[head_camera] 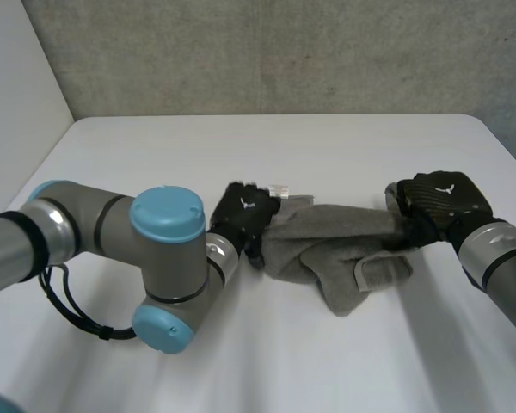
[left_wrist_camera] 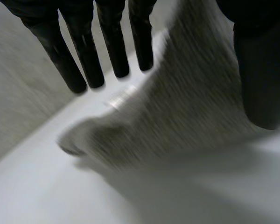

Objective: Fold the towel.

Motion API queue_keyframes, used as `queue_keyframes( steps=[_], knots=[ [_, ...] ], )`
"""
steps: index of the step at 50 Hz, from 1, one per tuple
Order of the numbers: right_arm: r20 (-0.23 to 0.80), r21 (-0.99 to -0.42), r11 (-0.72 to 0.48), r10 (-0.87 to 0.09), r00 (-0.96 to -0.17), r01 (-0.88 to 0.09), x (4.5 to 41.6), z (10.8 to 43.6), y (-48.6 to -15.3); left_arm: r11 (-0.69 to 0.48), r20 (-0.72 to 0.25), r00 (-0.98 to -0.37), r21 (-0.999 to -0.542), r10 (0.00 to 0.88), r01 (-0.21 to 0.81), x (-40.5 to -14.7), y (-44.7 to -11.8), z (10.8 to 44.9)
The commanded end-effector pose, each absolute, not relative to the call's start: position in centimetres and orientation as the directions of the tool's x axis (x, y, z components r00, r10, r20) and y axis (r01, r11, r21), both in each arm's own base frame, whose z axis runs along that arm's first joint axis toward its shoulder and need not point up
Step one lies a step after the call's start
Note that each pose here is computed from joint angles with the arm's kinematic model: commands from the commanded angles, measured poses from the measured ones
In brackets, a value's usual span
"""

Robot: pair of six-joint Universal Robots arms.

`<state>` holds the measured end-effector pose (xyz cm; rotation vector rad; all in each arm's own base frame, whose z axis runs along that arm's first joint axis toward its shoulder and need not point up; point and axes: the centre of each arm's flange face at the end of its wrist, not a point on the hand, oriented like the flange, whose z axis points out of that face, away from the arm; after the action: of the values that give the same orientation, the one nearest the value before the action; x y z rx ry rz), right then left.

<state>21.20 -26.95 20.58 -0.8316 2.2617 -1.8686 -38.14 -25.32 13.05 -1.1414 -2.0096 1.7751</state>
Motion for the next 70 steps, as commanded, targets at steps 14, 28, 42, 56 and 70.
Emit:
queue_keyframes(
  steps=[14, 28, 42, 56, 70],
  knots=[
    [0.425, -0.584, -0.809, -0.240, -0.873, -0.062, 26.8, 35.7, -31.7, -0.546, -0.186, -0.925, -0.837, 0.331, -0.027, -37.1, -31.1, 35.3],
    [0.469, -0.784, -0.605, -0.428, -0.772, -0.141, 28.4, 35.1, -31.0, -0.588, -0.189, -0.935, -0.809, 0.299, -0.024, -33.1, -26.7, 36.3],
    [0.590, -0.779, -0.308, -0.655, -0.471, -0.547, 29.7, 21.2, -28.3, -0.149, -0.316, -0.851, -0.949, 0.420, 0.279, -28.5, -23.2, 19.5],
    [0.546, -0.730, -0.181, -0.733, -0.404, -0.659, 29.0, 15.9, -24.3, 0.055, -0.327, -0.798, -0.911, 0.507, 0.408, -26.5, -19.1, 15.1],
    [0.533, -0.586, -0.119, -0.802, -0.270, -0.801, 25.5, 19.7, -21.7, 0.162, -0.249, -0.625, -0.835, 0.740, 0.525, -27.3, -12.2, 14.8]
  ],
)
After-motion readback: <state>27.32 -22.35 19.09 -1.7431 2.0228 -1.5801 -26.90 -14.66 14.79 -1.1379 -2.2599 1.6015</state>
